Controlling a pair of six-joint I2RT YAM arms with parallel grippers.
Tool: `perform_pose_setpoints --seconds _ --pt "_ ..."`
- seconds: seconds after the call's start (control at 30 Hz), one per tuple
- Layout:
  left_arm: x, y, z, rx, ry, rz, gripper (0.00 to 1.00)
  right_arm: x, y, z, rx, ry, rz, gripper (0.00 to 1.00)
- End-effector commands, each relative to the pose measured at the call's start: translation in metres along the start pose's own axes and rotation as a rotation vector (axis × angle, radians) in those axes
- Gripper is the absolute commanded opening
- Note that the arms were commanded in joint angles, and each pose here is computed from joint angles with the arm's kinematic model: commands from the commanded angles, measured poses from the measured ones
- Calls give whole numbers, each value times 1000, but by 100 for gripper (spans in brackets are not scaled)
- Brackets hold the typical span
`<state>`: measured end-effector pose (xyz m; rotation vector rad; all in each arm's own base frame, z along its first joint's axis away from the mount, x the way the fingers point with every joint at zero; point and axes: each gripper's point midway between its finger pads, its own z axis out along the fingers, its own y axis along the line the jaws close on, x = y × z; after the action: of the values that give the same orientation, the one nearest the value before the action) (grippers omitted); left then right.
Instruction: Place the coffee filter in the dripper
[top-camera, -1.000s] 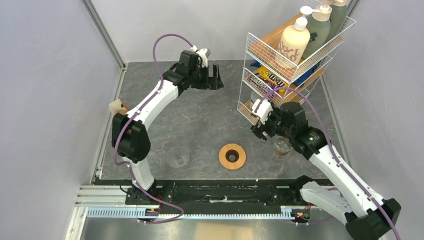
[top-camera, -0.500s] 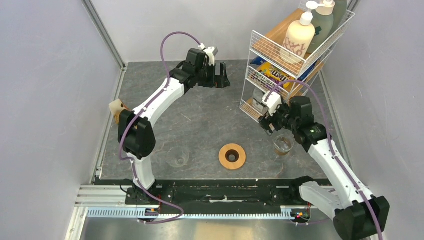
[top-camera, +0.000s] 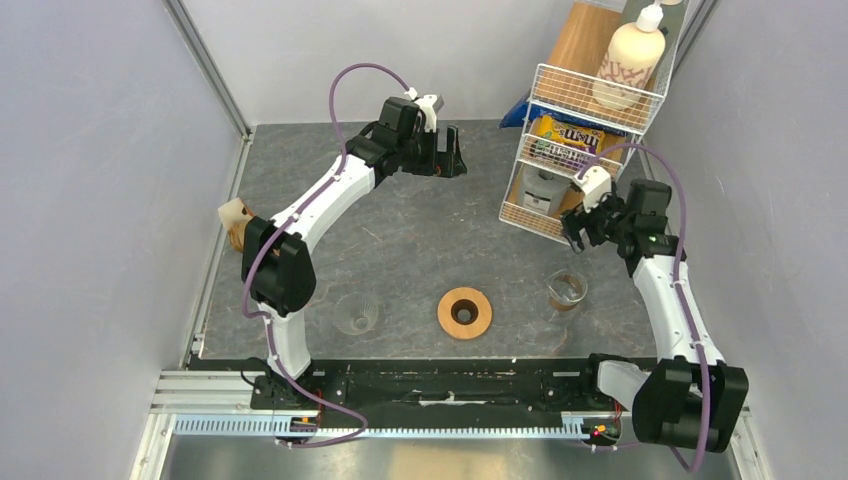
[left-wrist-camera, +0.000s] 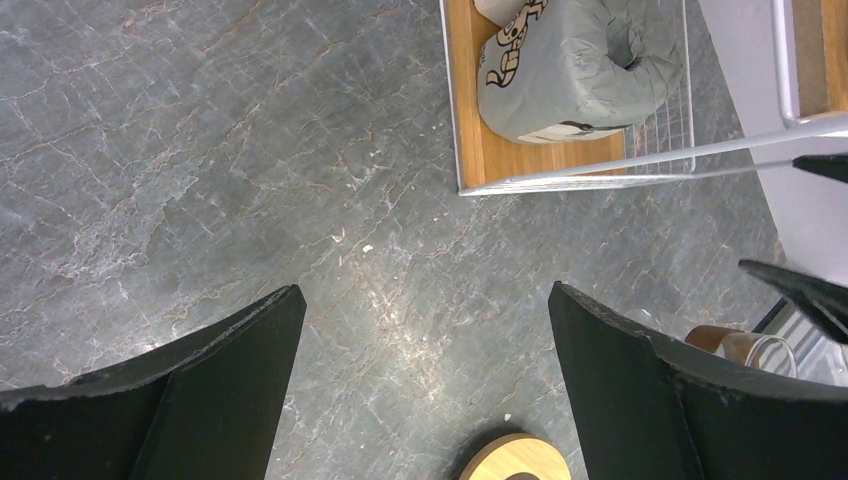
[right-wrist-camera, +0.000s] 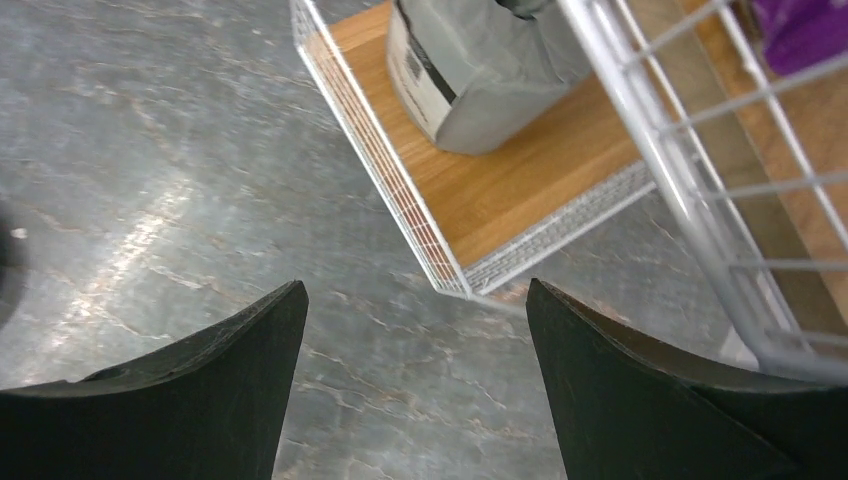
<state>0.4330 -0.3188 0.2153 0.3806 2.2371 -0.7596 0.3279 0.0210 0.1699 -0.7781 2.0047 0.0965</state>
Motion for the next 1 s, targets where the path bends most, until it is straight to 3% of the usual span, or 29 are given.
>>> perform_pose_setpoints --seconds 0.0,0.23,0.43,0.73,0.97 --pt "-21 -14 -4 25 -55 12 100 -28 -59 -21 162 -72 -107 89" --pt "-25 -5 -26 4 -68 22 100 -53 12 -46 -73 -133 -134 88" --pt "-29 28 -57 -42 -98 -45 99 -84 80 -26 -158 -163 -231 88" --pt "-18 74 -100 -117 -134 -136 99 -171 133 51 -70 -235 -393 87" --pt "-15 84 -121 -147 -165 -151 99 -199 120 109 111 -256 -507 87"
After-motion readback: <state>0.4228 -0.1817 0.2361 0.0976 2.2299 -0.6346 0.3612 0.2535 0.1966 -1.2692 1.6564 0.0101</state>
